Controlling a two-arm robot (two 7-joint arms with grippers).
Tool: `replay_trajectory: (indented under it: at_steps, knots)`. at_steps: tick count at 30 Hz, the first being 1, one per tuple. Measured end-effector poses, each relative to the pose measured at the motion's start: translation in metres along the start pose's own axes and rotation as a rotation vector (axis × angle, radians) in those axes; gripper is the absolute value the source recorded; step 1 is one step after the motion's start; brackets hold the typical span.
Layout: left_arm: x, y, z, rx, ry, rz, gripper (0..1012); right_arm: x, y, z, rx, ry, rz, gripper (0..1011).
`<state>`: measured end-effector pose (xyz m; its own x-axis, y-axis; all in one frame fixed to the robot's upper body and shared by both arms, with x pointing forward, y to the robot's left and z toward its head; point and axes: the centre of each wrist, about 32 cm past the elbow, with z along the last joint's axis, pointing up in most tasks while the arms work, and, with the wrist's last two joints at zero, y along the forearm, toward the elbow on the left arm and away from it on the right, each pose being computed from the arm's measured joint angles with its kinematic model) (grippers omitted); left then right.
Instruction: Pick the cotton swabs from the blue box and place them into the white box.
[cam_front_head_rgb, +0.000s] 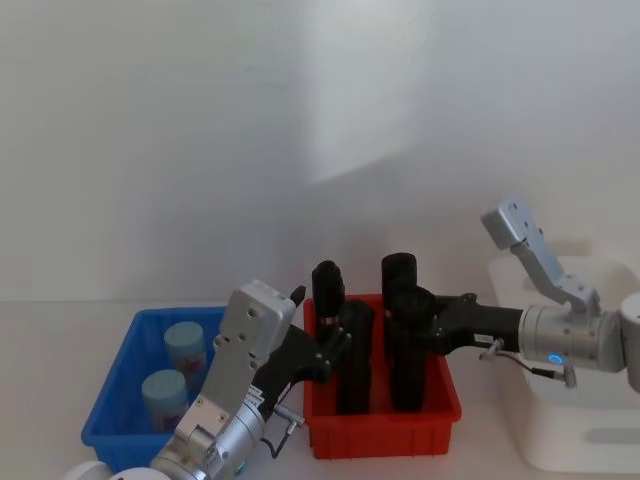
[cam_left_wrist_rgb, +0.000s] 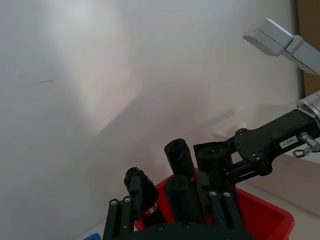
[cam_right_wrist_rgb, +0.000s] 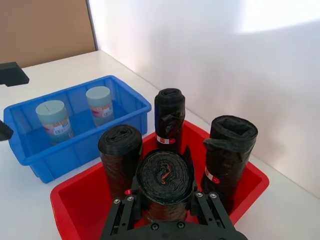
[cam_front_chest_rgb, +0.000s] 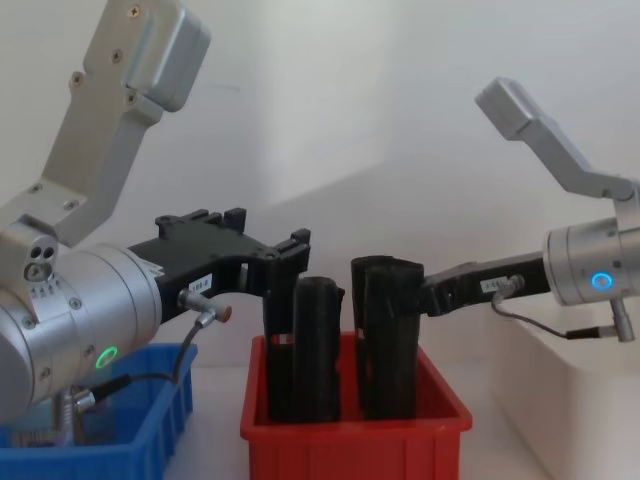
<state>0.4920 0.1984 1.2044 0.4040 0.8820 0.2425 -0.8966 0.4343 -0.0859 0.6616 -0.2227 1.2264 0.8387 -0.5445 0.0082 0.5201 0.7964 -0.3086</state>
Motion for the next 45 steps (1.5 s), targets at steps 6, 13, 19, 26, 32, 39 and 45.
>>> replay_trajectory:
  at_steps: [6, 13, 19, 26, 32, 39, 45]
  knots:
    - [0.0000, 0.0000, 0.0000, 0.000, 0.000, 0.000, 836, 0.000, -0.012, 0.012, 0.019, -0.019, -0.019, 487]
    - [0.0000, 0.0000, 0.0000, 0.000, 0.000, 0.000, 1003, 0.000, -0.030, 0.028, 0.046, -0.041, -0.050, 488]
    - [0.0000, 0.0000, 0.0000, 0.000, 0.000, 0.000, 1004, -0.002, -0.052, 0.039, 0.080, -0.052, -0.101, 488]
    - [0.0000, 0.0000, 0.0000, 0.000, 0.000, 0.000, 1004, -0.007, -0.075, 0.046, 0.119, -0.061, -0.184, 487]
    - [0.0000, 0.0000, 0.0000, 0.000, 0.000, 0.000, 1004, -0.011, -0.092, 0.049, 0.140, -0.068, -0.271, 487]
    - [0.0000, 0.0000, 0.0000, 0.000, 0.000, 0.000, 1004, -0.017, -0.108, 0.049, 0.153, -0.073, -0.373, 487]
    - [0.0000, 0.0000, 0.0000, 0.000, 0.000, 0.000, 1004, -0.021, -0.118, 0.045, 0.154, -0.065, -0.467, 487]
